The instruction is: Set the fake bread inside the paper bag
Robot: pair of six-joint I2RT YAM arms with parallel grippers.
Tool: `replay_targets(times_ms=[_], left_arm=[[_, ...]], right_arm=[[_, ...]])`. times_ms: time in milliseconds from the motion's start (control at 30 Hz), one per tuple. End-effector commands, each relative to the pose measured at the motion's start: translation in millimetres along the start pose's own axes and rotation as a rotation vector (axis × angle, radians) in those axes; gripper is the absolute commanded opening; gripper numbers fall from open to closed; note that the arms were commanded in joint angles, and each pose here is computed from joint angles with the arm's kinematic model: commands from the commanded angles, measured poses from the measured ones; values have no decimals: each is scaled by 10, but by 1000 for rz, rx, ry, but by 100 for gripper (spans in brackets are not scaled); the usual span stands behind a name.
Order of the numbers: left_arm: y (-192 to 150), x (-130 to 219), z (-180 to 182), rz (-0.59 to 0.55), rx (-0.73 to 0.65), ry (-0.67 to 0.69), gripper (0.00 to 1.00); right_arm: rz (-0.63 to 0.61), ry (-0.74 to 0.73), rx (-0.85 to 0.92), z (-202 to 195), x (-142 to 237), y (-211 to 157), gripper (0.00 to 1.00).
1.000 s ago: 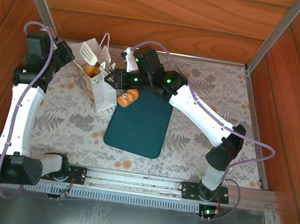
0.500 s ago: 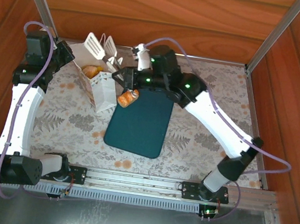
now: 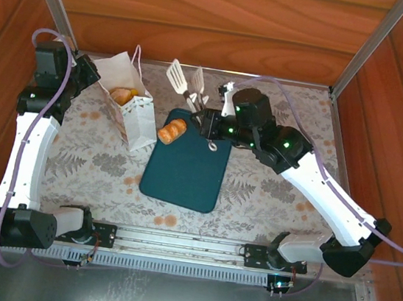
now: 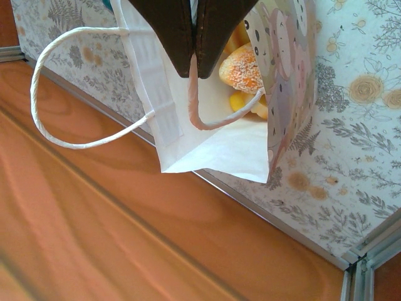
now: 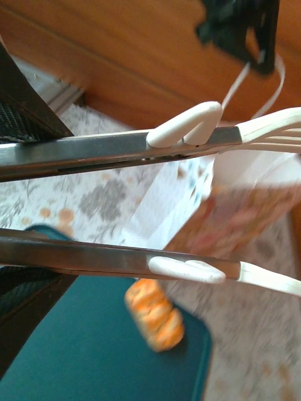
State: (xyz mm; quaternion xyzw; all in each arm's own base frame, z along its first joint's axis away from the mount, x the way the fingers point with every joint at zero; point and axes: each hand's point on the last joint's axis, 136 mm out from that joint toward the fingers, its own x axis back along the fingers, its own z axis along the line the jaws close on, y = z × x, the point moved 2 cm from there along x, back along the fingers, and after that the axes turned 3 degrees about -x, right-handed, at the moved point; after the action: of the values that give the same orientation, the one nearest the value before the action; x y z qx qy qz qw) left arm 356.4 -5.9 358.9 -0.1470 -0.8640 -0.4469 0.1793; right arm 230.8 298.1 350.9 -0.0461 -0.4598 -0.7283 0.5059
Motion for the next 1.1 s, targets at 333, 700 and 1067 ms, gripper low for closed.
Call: replay_targets(times_ms=[333,700,1067], left_arm=[[25,61,-66,-20,-2,-27,0],[22,56,-61,-20,-1,-28,0],[-7,33,-48,-12,2,-28,0]], right_arm=[[147,-253,-291,-665,-656,-474,51],[233,-266,-372,-706,-1122,-621,54],[313,-276,-384,-726,-1459,-737,55]])
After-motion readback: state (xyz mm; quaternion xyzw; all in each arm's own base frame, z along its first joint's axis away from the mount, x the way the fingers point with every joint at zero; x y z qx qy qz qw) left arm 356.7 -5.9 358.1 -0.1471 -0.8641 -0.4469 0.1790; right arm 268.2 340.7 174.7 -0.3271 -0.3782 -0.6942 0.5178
